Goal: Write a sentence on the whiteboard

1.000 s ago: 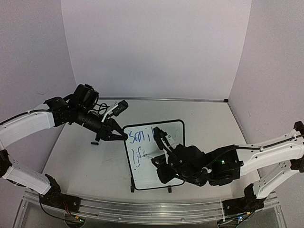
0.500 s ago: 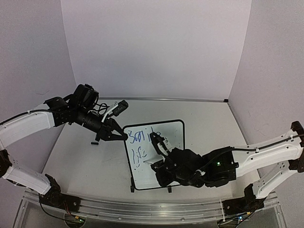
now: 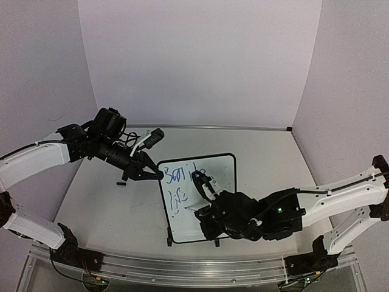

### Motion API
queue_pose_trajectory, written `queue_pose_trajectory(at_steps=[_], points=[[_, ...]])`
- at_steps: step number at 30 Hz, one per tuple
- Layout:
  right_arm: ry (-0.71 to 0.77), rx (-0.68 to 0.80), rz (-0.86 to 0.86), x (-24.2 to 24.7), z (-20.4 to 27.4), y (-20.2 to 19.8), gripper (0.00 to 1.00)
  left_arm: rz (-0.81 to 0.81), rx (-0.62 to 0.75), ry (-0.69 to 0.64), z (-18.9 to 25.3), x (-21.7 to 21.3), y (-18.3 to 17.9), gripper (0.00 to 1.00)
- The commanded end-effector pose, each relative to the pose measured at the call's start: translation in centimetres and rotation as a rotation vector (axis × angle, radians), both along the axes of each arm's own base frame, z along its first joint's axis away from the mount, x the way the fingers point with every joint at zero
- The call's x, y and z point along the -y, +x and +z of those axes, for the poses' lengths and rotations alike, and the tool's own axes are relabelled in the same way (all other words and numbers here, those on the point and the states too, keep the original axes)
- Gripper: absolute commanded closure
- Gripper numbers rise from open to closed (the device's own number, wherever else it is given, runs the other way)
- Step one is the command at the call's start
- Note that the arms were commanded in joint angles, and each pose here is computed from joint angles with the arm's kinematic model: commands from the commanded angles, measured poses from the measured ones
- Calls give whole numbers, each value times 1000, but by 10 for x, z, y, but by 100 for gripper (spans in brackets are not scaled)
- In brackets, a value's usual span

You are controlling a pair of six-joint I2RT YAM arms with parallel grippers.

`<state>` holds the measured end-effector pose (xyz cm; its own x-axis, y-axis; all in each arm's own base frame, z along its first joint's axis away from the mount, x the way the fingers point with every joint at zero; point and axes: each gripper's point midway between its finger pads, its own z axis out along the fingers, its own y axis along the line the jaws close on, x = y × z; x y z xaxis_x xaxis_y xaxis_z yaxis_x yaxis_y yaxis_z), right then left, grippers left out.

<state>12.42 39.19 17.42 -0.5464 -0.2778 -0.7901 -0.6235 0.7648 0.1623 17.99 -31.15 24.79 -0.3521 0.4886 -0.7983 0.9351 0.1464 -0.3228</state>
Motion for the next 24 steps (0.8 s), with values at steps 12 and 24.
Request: queue_pose_trajectory(at_steps=[12, 24], points=[[26, 49, -57, 15, 19, 11, 100, 46, 58, 17, -1, -5, 13, 100], [82, 27, 89, -2, 28, -7, 100, 47, 58, 18, -1, -5, 13, 100]])
